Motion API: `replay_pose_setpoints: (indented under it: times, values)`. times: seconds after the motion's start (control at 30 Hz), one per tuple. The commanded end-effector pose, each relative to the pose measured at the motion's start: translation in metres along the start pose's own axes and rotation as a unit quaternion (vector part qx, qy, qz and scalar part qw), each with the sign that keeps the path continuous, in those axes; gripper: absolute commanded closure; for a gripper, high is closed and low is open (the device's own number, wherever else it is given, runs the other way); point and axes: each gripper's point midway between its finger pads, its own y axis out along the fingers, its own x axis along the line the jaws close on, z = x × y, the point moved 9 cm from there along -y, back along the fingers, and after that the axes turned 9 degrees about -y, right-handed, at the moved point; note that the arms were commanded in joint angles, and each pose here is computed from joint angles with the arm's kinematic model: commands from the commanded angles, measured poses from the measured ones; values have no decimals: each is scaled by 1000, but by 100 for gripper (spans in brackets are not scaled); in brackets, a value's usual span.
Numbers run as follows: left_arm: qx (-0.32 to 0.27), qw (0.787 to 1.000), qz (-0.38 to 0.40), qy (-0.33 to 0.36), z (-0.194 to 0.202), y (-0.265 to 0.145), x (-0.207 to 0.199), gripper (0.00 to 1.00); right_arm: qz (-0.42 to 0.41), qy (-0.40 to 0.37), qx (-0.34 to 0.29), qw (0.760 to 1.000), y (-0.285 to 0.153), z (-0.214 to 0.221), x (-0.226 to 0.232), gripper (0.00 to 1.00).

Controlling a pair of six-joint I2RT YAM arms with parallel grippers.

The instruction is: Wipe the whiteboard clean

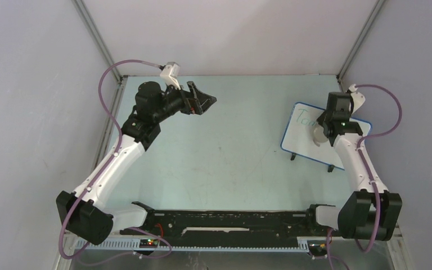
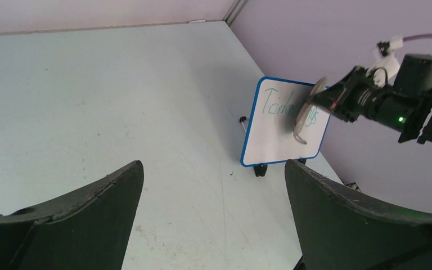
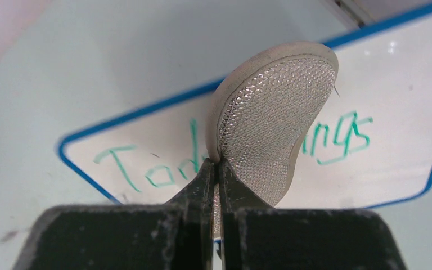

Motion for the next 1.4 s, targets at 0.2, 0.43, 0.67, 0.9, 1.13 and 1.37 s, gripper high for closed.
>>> replay_pose_setpoints:
  times: [0.2,0.43,0.67,0.9,1.13,1.37]
  values:
    - [2,1000,9,-5,5,2,4,2,29,11,32,999,22,-8,8,100]
    - [-2,1000,5,0,3,0,3,2,41,0,80,996,23,57,-17,100]
    - [1,1000,4,-2,4,2,5,2,33,4,54,998,15,54,-22,100]
    - [1,1000,-1,1,5,2,6,2,13,29,15,999,12,9,-6,100]
    - [3,1000,-6,2,6,3,8,2,6,40,-16,999,16,-45,14,100]
    - [1,1000,-9,5,5,2,8,2,37,39,32,998,31,-23,4,100]
